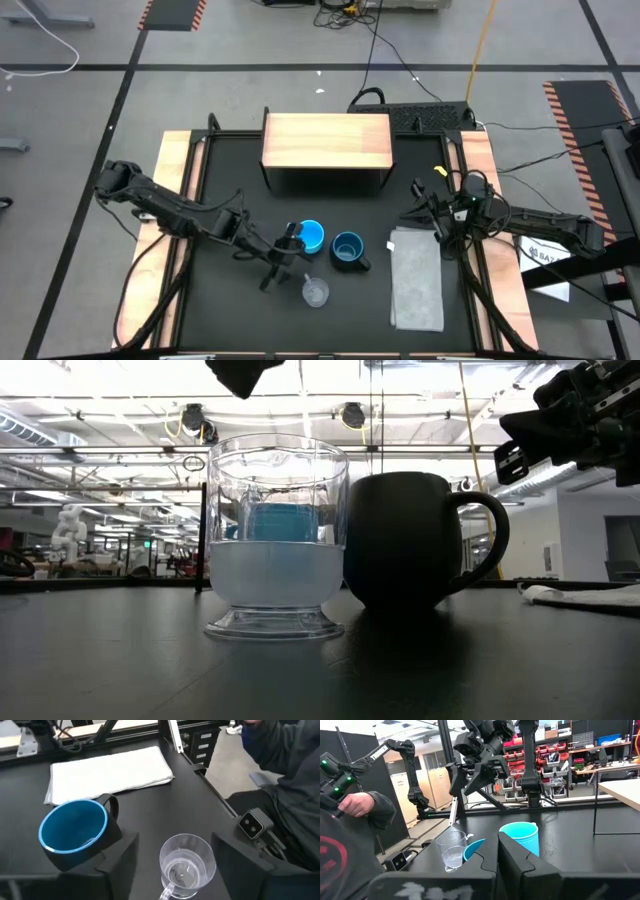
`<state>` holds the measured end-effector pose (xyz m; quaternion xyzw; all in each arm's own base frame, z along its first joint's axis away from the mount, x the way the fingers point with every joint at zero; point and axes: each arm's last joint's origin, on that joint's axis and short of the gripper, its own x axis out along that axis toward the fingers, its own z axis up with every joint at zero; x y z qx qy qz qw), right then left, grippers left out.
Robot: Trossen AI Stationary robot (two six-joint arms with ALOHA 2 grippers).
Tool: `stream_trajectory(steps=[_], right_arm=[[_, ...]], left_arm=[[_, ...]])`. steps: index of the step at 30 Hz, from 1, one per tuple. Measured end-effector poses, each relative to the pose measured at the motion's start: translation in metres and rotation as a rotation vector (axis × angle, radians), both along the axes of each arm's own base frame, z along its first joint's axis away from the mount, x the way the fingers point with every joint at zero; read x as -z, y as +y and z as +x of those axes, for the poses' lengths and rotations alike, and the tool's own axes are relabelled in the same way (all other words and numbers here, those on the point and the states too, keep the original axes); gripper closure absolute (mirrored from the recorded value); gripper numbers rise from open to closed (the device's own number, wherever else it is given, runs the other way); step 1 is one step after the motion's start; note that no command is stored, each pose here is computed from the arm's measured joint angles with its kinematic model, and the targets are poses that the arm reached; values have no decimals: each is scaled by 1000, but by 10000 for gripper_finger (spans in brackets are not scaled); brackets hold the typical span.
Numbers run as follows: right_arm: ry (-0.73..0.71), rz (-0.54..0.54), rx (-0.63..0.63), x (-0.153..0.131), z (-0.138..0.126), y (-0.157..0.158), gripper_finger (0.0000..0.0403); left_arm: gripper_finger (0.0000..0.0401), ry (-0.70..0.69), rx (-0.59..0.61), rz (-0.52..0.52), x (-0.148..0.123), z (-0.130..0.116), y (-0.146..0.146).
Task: Stack small to large cups/mugs on shelf
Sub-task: Put the transparent mug on the shelf
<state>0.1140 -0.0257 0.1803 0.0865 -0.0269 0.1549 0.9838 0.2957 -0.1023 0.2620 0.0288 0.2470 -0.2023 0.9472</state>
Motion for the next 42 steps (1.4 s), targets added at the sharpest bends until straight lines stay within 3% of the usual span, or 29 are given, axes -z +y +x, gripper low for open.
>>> stream_trajectory(steps=[4,13,16,22,32,42], right_arm=[[0,0,0,0,0,0,403],[0,0,0,0,0,0,403],[0,0,0,0,0,0,403],[-5,-2,0,0,0,0,403],[4,7,0,0,0,0,403],[9,46,-4,-1,0,0,403]], left_arm=[[121,8,3,-36,-1,1,3],[126,33,35,-79,1,2,3],[126,115,19,-60,4,6,5],[126,333,8,29,8,28,7],[125,394,149,17,6,65,-6],[125,468,157,33,31,85,-18]])
